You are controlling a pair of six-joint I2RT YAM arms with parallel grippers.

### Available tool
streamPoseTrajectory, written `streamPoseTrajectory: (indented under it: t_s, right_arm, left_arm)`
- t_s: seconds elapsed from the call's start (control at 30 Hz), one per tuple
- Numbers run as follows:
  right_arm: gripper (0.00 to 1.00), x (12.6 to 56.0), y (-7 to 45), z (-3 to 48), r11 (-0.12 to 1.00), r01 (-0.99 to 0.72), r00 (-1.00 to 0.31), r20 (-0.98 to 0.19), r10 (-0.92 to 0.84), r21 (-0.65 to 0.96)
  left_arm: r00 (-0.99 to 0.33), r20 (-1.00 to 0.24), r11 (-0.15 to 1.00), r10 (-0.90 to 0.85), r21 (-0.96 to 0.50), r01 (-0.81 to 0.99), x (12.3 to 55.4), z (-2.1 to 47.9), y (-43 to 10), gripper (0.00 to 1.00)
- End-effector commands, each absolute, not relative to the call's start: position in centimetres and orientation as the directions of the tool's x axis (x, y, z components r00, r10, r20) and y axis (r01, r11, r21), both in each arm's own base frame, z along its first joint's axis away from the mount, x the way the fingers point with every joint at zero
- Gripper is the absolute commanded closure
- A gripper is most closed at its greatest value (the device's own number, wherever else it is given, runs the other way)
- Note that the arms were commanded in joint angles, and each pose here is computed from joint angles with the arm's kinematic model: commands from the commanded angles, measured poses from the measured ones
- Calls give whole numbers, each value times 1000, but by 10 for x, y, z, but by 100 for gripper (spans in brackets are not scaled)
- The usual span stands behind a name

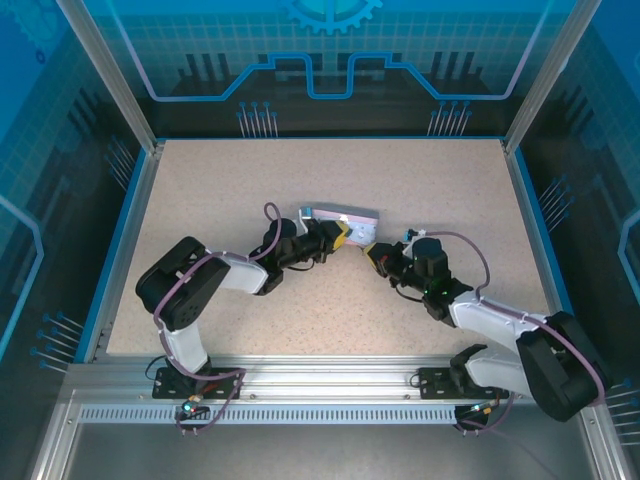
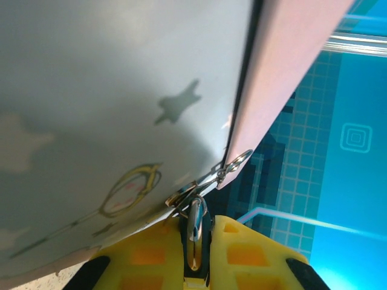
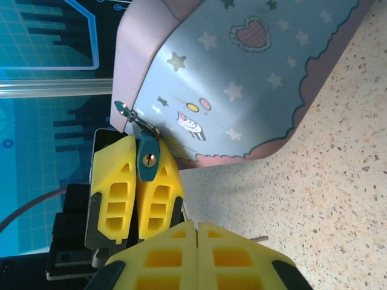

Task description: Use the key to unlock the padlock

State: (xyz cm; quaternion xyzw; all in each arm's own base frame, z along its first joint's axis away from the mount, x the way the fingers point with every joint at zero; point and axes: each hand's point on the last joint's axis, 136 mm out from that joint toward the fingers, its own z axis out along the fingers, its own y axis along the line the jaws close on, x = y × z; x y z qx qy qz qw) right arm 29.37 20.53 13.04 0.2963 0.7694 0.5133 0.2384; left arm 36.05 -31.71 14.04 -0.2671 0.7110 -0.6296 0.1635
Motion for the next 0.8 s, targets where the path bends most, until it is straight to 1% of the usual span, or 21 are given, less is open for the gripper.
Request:
streamPoseTrajectory:
  t_s: [0.0,0.23,0.77]
  right_arm:
    - [100,304,213,147,261,182,-702,-60,709,948]
    - [100,311,217,150,239,181,-700,-46,712,954]
    - [100,320,223,156,236,169,-706,-50,707,957]
  left_arm:
    - [-805,91,5,-586,-993,-116,358,167,-317,100]
    - [-805,96,0,-585,-993,-119,357,164,-316,100]
    - [-803,101,-6,-588,-993,-121,359,162,-316,100]
